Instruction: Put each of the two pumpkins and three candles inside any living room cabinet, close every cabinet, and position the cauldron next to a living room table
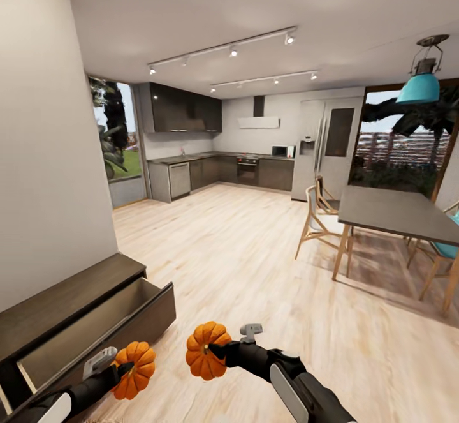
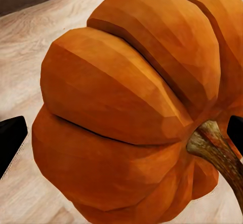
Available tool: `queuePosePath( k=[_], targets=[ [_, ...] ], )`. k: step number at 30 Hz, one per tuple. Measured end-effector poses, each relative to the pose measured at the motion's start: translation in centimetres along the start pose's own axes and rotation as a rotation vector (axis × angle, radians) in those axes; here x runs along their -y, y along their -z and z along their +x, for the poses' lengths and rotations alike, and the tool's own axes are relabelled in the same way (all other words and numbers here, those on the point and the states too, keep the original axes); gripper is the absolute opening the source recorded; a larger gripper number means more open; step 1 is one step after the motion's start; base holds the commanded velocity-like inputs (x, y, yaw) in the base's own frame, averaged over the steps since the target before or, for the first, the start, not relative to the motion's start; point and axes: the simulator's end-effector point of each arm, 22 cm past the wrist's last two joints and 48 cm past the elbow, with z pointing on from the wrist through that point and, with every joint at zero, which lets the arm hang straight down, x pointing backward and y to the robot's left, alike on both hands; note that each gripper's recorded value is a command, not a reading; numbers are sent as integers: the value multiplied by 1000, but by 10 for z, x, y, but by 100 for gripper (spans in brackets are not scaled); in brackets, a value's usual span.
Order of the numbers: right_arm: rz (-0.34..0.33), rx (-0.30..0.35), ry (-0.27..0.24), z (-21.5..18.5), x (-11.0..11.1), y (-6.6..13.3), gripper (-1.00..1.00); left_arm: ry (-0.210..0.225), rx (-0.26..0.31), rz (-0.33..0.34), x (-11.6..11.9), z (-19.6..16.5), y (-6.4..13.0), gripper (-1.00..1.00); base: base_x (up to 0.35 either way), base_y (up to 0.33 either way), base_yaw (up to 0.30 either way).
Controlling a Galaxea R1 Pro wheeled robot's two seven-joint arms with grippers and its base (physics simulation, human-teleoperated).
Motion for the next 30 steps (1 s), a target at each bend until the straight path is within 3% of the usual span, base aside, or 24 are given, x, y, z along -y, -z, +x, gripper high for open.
queuePosePath(
  k=[14,30],
  targets=[
    [-1,-1,1,0,-1,0,-100,-1,1,0,0,0,0,-100,102,8,274],
    [-1,0,1,0,-1,0,-100,2,3,0,0,-1,0,-100,135,147,274]
  ],
)
